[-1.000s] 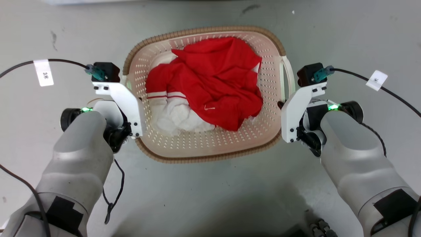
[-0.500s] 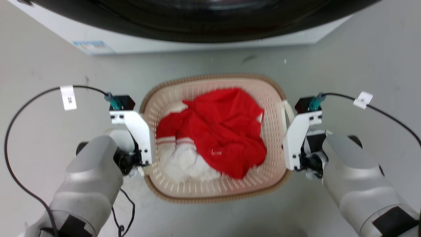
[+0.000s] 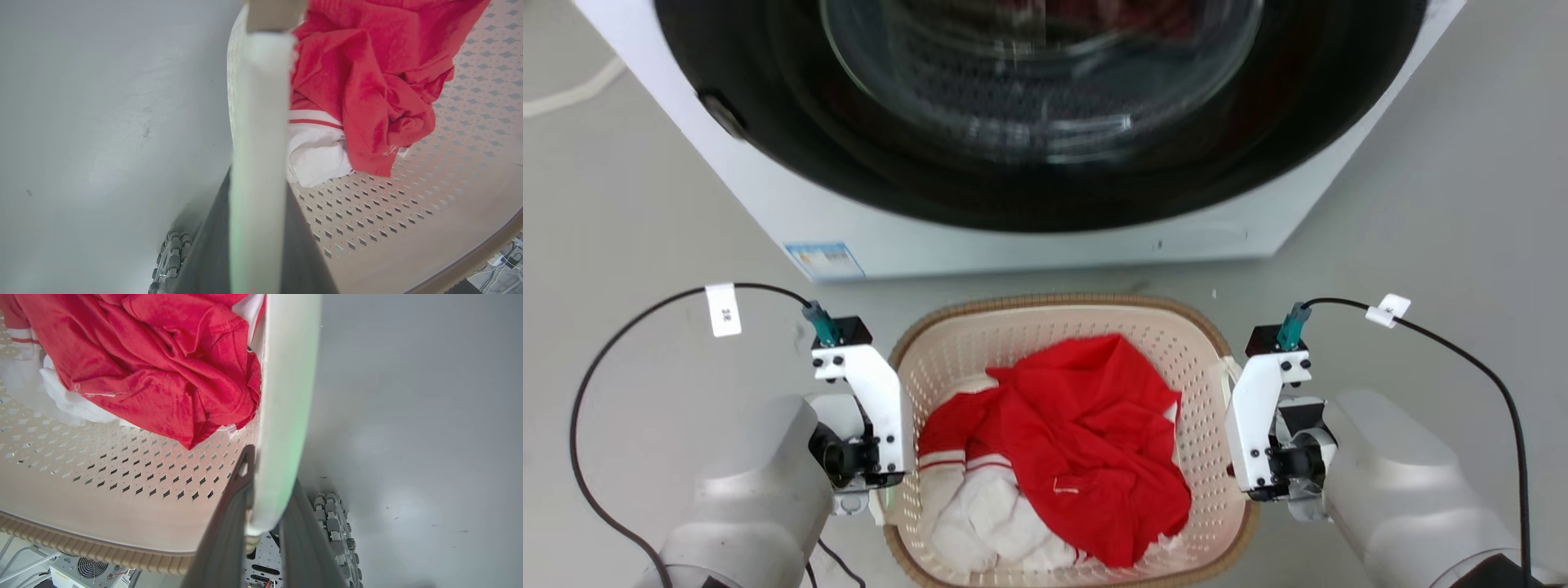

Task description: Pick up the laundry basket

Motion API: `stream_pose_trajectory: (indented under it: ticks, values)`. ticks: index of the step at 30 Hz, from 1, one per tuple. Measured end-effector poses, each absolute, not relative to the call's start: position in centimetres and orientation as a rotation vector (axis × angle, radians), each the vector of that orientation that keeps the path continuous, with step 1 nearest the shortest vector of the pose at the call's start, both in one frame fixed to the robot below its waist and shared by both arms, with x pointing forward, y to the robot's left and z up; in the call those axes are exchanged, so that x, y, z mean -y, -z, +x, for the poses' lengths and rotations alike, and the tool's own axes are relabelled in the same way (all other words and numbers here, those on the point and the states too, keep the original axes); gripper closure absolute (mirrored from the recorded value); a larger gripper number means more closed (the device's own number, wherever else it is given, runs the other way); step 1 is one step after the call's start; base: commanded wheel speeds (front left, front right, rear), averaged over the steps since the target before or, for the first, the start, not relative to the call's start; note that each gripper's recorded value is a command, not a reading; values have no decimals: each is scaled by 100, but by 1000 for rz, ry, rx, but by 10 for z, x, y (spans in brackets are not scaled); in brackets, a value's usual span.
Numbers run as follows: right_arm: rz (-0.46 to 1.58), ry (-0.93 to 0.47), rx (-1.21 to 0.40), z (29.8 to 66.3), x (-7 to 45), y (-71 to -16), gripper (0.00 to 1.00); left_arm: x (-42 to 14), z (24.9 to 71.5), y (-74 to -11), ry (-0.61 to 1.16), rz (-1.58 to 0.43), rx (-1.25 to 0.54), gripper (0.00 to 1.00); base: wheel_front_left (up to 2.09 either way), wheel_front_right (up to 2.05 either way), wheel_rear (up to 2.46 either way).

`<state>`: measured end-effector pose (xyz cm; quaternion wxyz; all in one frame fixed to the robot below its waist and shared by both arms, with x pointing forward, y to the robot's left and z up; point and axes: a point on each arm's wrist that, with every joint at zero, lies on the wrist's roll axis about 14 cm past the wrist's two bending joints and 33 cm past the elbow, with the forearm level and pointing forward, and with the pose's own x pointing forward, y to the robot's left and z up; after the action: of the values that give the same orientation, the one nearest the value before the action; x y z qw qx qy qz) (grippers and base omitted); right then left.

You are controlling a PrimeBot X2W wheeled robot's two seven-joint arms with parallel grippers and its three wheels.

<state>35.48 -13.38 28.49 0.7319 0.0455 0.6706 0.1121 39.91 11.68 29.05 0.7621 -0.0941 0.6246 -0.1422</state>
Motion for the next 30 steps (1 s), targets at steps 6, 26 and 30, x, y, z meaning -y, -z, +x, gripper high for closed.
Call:
stream_pose_trajectory:
  ticks: [6, 26, 30]
  values:
    - [84, -252, -1451, 349, 134, -313, 100, -119, 391, -321, 313, -192, -1317, 100, 0, 0, 0]
    - [58, -242, -1453, 310, 142, -355, 100, -109, 340, -355, 336, -220, -1299, 100, 0, 0, 0]
    - [60, -239, -1457, 305, 143, -354, 100, -107, 335, -354, 339, -225, -1302, 100, 0, 0, 0]
